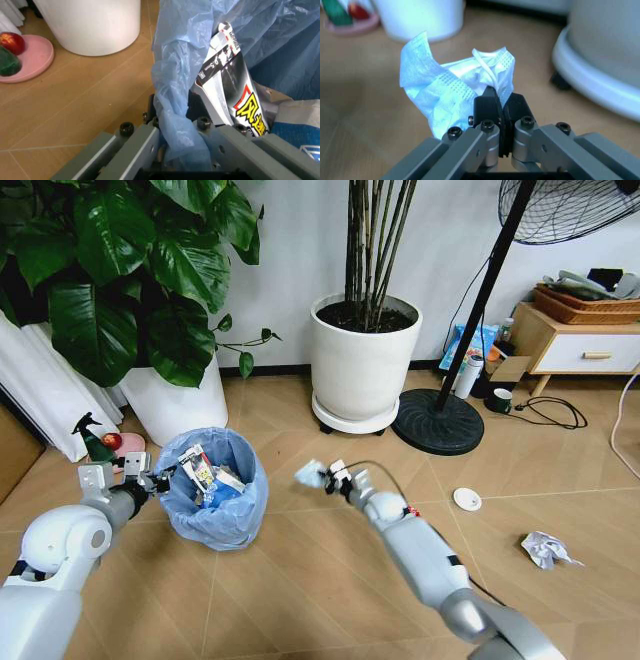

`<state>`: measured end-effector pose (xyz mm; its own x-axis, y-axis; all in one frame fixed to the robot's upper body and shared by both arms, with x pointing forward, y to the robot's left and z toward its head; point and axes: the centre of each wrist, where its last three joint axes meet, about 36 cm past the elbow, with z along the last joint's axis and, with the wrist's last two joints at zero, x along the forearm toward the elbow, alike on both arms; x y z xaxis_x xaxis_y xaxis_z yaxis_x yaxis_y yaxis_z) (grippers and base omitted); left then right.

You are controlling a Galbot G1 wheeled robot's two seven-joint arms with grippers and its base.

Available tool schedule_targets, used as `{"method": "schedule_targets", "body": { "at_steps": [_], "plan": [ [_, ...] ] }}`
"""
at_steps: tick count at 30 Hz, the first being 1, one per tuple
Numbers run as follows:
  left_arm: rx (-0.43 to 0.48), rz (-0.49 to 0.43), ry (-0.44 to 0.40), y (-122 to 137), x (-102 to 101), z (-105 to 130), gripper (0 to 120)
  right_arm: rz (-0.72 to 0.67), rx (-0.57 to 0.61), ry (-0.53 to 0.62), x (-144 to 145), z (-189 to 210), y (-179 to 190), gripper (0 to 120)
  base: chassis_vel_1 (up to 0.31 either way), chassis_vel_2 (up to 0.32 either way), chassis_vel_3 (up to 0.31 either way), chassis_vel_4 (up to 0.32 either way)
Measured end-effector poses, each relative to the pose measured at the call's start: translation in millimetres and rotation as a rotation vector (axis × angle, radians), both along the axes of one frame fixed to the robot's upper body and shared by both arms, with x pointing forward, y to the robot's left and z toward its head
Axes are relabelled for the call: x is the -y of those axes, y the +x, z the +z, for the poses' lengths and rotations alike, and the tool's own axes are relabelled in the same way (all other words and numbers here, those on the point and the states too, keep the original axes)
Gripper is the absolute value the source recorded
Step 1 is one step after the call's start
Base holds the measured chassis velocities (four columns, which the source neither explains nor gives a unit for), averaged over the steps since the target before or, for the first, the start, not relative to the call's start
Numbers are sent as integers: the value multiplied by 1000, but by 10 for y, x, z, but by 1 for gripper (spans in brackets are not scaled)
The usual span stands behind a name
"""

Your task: Pick up the trash bin and place the garbage on the floor into it.

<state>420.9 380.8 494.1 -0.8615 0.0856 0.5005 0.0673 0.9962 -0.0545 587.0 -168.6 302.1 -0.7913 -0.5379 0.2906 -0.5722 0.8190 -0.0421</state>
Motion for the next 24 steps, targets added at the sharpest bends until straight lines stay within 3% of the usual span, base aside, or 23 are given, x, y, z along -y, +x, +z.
{"method": "schedule_targets", "body": {
  "at_steps": [5,8,10,11,16,18,24],
  "plan": [
    [-12,-12,-2,10,33,-35,0,-7,95,51,74,428,135,0,0,0,0,0],
    [-25,-30,-4,19,86,-65,0,36,198,127,31,1057,176,0,0,0,0,0],
    [-26,-32,-5,20,92,-68,0,44,204,137,20,1119,169,0,0,0,0,0],
    [-29,-38,-6,24,112,-78,0,76,221,175,-38,1333,131,0,0,0,0,0],
    [-32,-49,-16,46,162,-93,0,178,224,247,-267,1738,-1,0,0,0,0,0],
    [-31,-59,-23,84,204,-95,0,270,196,281,-540,1940,-152,0,0,0,0,0],
    [-31,-74,-26,134,256,-92,0,381,135,273,-830,1994,-400,0,0,0,0,0]
  ]
}}
